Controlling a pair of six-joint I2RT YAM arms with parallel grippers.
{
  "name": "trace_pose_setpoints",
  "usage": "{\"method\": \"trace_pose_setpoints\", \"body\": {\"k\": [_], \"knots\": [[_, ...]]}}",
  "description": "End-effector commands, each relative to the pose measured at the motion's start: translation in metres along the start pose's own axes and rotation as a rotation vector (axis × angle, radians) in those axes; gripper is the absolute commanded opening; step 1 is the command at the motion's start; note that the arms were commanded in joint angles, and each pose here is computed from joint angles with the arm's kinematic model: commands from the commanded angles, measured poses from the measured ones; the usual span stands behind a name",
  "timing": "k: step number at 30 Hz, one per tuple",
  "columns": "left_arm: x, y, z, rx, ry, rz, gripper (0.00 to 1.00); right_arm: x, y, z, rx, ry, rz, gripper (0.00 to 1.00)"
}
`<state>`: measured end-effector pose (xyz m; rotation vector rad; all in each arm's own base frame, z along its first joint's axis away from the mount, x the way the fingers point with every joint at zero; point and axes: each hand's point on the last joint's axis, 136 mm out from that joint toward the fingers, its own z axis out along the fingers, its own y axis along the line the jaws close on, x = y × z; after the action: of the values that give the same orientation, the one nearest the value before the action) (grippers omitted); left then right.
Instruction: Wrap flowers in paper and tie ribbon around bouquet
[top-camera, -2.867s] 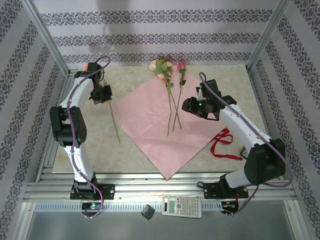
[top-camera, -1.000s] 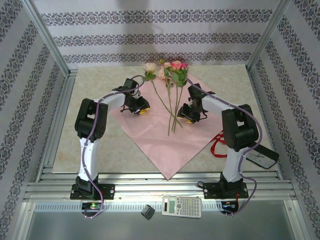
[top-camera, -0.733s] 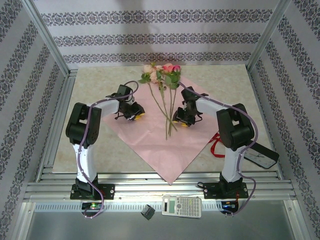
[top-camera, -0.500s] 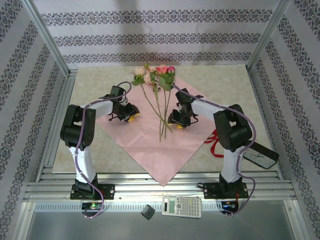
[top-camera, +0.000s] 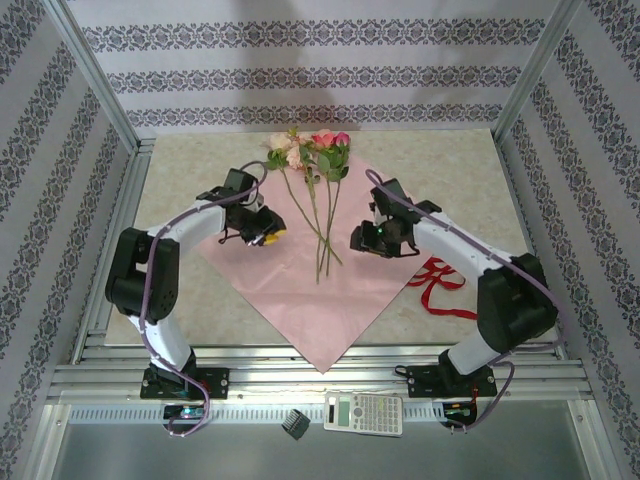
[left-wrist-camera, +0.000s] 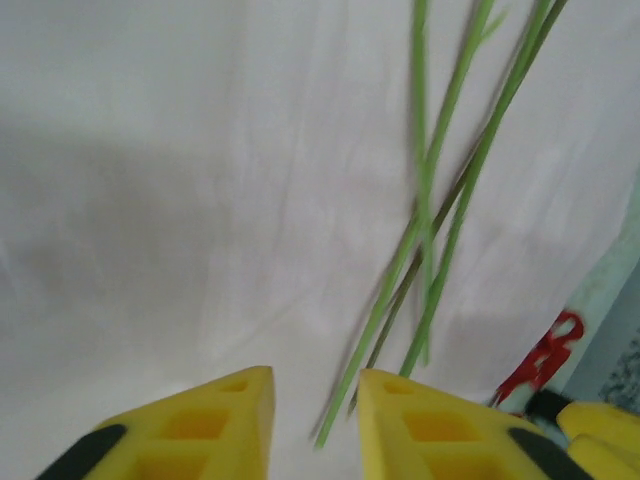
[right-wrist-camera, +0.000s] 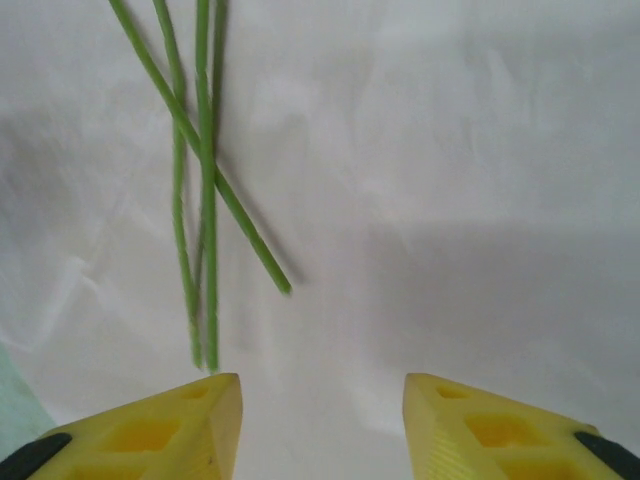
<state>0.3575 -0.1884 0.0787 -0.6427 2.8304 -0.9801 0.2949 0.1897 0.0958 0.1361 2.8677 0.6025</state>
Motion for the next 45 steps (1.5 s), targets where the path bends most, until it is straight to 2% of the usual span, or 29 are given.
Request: {"method": "trace_pose_setpoints", "body": {"k": [1,5,9,13,17,19,24,29,34,38,45], "knots": [[0.038,0.034,0.003,-0.071,0.105,-0.140,0.25,0.038,0.002,0.008,0.026,0.076,-0.142,0.42],[0.045,0.049,0.007,-0.085,0.113,-0.169,0.25,0.070,0.041,0.020,-0.014,0.134,-0.375,0.39],[0.037,0.064,0.002,-0.130,0.084,-0.203,0.27,0.093,0.079,0.036,-0.028,0.181,-0.599,0.47],[0.012,0.078,-0.002,-0.094,0.035,-0.270,0.27,0.115,0.120,0.052,-0.026,0.200,-0.845,0.53],[-0.015,0.097,0.002,-0.087,0.029,-0.308,0.19,0.140,0.151,0.066,-0.019,0.203,-1.038,0.62],[-0.022,0.101,0.009,-0.064,0.037,-0.321,0.14,0.151,0.160,0.076,-0.005,0.224,-1.096,0.62],[-0.022,0.106,0.015,-0.047,0.038,-0.347,0.12,0.169,0.173,0.095,0.063,0.255,-1.193,0.64],[-0.016,0.110,0.018,-0.043,0.050,-0.359,0.11,0.171,0.157,0.111,0.188,0.278,-1.188,0.65],[-0.019,0.108,0.015,-0.047,0.051,-0.342,0.11,0.169,0.139,0.116,0.248,0.284,-1.155,0.59],[-0.020,0.107,0.015,-0.050,0.053,-0.333,0.11,0.169,0.128,0.123,0.270,0.307,-1.129,0.46],[-0.021,0.107,0.014,-0.055,0.057,-0.324,0.11,0.158,0.132,0.123,0.259,0.284,-1.106,0.23]]}}
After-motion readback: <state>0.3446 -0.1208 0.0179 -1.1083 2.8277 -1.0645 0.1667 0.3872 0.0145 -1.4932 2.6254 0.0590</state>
